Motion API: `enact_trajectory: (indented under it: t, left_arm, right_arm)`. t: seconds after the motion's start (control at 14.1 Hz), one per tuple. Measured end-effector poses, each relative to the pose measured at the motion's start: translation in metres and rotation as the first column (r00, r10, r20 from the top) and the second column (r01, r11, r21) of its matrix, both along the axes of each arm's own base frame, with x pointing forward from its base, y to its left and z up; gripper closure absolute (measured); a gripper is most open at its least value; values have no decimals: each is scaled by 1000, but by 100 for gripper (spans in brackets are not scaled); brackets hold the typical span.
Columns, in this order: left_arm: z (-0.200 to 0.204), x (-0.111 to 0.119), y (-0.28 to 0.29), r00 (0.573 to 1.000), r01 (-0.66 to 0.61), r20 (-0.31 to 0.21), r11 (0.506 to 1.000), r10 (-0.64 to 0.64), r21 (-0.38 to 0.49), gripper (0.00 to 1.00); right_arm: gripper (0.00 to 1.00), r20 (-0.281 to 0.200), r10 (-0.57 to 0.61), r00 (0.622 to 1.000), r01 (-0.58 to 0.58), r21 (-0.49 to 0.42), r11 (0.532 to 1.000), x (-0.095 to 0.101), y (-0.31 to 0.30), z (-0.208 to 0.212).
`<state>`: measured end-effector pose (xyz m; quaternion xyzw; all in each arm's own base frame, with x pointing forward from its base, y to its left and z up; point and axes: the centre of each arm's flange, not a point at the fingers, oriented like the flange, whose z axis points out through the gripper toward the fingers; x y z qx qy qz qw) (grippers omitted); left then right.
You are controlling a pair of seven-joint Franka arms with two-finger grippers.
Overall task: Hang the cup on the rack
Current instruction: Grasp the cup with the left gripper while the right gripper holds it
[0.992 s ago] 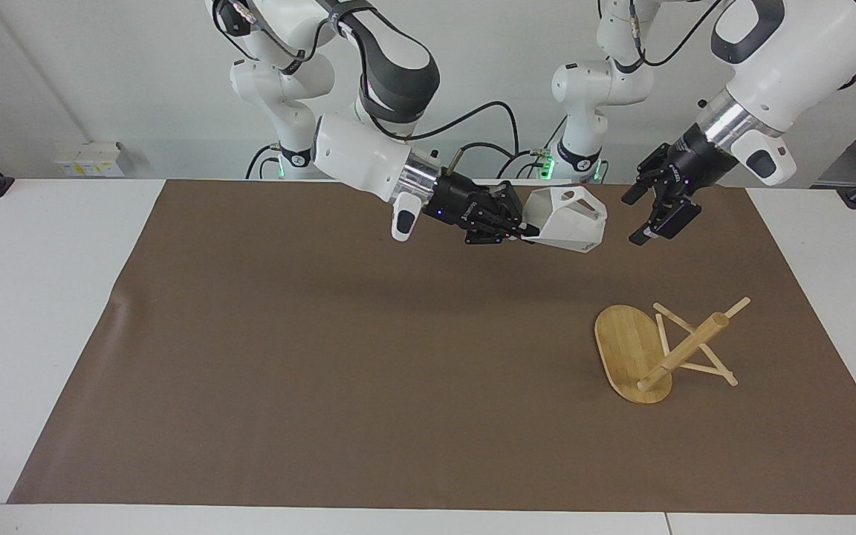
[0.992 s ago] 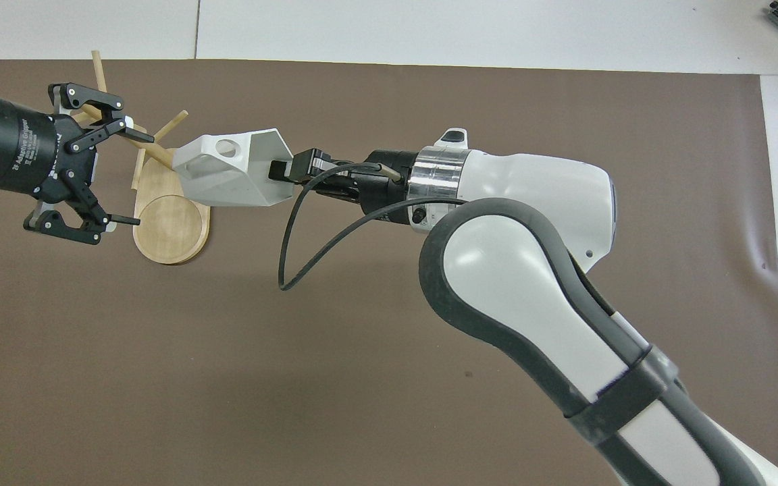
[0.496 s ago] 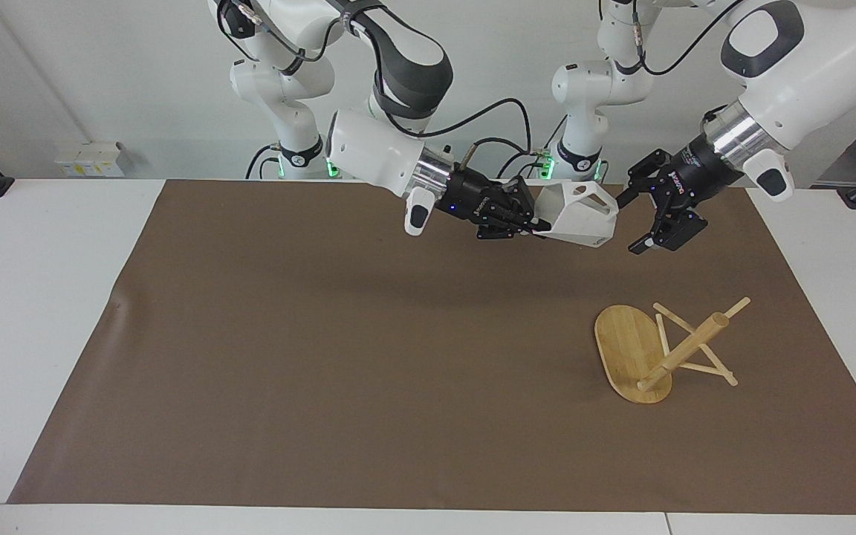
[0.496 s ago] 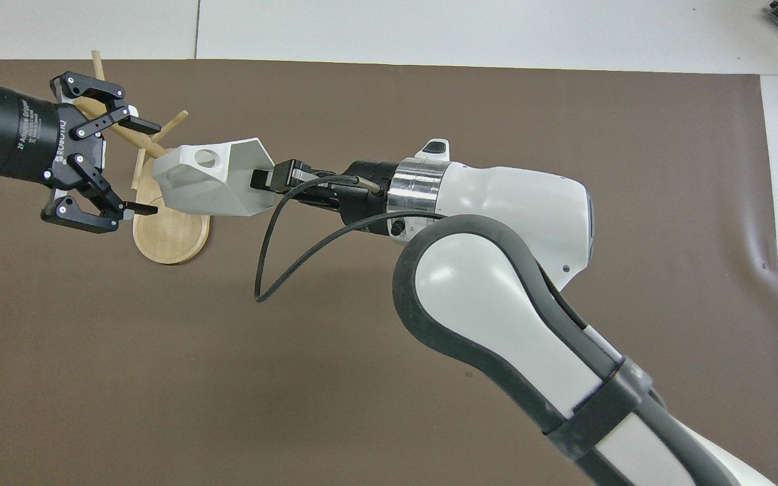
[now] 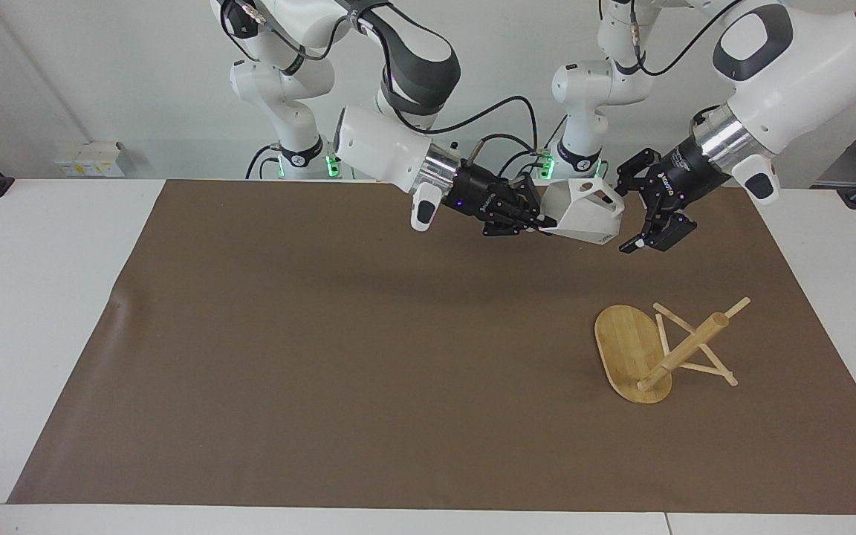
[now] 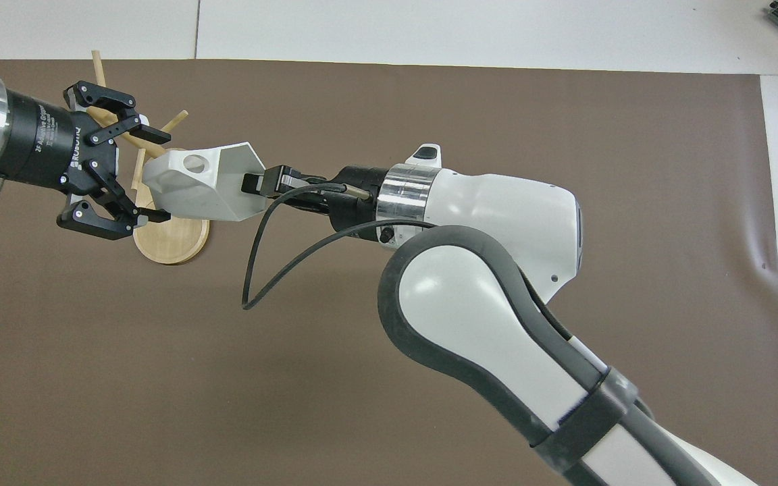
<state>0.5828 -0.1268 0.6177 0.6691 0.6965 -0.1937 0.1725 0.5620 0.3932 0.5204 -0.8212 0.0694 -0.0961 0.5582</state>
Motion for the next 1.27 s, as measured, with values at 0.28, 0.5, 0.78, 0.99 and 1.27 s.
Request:
enact_trajectory:
  t: [0.28, 0.5, 0.78, 0.99, 1.27]
  left_arm:
    - [-6, -4, -9, 1000, -10, -30, 1000, 10, 3, 0]
    - [-8, -5, -10, 999, -13, -36, 1000, 13, 5, 9]
    - [-7, -7, -8, 999, -26, -44, 1000, 27, 7, 31]
    - [-6, -8, -7, 999, -30, -44, 1000, 30, 7, 31]
    - [-3, -9, -5, 999, -35, -40, 999, 36, 5, 31]
  right_arm:
    - [94, 0, 1, 1000, -1, 0, 1000, 0, 0, 0]
    - [94, 0, 2, 1000, -2, 1, 1000, -1, 1, 0]
    - [94, 3, -10, 1000, 10, 0, 1000, 1, 0, 0]
    - [94, 4, -9, 1000, 9, 2, 1000, 1, 1, 1]
    - [94, 6, -7, 1000, 7, 7, 1000, 2, 2, 2]
